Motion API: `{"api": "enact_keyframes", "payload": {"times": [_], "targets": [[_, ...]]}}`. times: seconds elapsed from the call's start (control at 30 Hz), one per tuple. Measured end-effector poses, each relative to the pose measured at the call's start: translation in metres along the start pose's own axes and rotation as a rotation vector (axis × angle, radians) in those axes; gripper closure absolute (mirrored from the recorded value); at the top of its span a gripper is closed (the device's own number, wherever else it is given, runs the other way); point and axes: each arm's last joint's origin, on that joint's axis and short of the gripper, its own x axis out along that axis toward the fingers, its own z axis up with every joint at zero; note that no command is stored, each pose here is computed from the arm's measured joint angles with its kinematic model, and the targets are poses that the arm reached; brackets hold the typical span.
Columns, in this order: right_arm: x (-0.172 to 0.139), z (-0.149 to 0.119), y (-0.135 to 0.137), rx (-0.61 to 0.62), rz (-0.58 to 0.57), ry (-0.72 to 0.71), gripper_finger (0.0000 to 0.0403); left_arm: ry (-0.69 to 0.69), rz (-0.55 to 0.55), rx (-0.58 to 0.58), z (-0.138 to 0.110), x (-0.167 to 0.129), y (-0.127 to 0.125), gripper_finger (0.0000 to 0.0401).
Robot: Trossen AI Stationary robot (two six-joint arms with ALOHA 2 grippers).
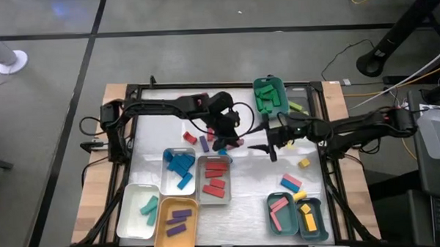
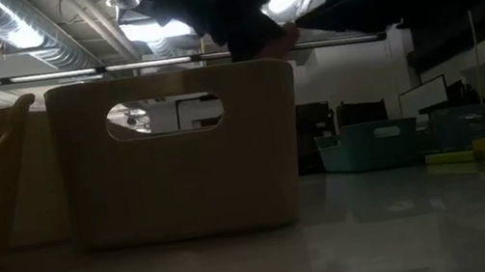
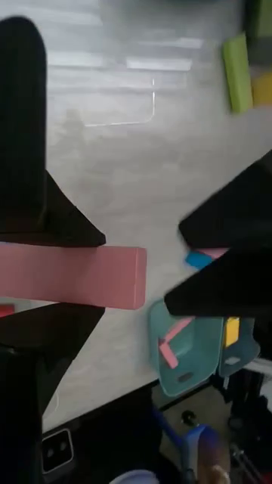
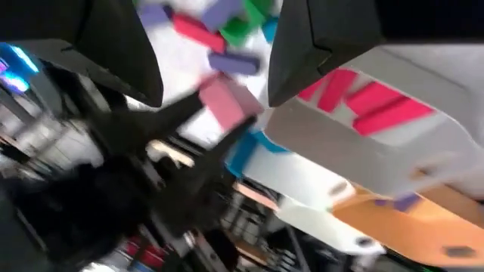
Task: Sort blocks
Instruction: Put the pink block into the bottom green bin
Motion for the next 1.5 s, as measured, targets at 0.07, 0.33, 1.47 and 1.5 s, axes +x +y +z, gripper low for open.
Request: {"api": "enact_keyframes", "payload": {"times": [0.07, 0.33, 1.47, 1.5], "targets": [[0.004, 0.003, 0.0, -0.007, 0.069, -0.035, 0.0165, 0.003, -0.008, 0.007, 0.0, 0.002, -0.004, 0.0313], [0.023, 0.007, -0.004, -0.002, 0.18, -0.077, 0.0165, 0.007, -0.025, 0.026, 0.001, 0.007, -0.013, 0.0313], [0.043, -0.006, -0.003, -0.056, 0.203, 0.021, 0.0312, 0.019, -0.045, -0.192, 0.0, 0.015, -0.024, 0.0313], [0.043, -0.006, -0.003, -0.06, 0.204, 0.02, 0.0318, 0.019, -0.049, -0.202, 0.0, 0.015, -0.024, 0.0313]]}}
